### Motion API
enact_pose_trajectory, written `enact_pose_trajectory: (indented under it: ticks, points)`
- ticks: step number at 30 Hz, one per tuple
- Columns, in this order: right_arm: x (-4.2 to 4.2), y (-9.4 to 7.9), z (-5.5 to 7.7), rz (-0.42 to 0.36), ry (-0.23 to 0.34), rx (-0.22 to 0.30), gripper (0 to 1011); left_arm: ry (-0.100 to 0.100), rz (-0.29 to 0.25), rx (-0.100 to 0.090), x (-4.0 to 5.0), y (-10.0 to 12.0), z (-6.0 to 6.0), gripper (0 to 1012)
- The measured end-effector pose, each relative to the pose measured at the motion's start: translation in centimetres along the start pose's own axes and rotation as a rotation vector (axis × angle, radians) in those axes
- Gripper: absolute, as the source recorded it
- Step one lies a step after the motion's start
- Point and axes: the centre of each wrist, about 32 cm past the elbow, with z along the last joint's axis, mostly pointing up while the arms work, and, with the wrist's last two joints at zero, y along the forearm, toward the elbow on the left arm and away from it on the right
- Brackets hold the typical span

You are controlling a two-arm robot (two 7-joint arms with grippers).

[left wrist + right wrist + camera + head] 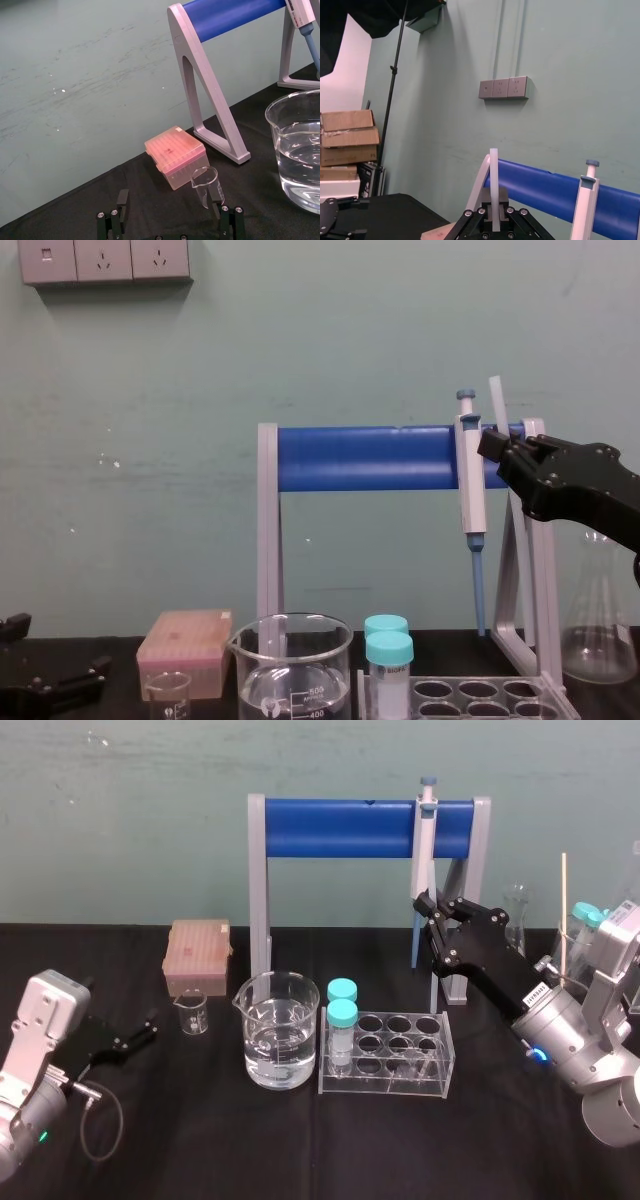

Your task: Pick up the stirring rod with one hand, then place it down.

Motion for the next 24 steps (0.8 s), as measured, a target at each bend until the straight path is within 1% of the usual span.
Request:
enact_pose_trajectory:
  ticks: [24]
  points:
    - [0.00,0.00,0.00,0.000,0.000,0.000,71,0.000,0.000,0.000,0.00,0.00,0.00,1000]
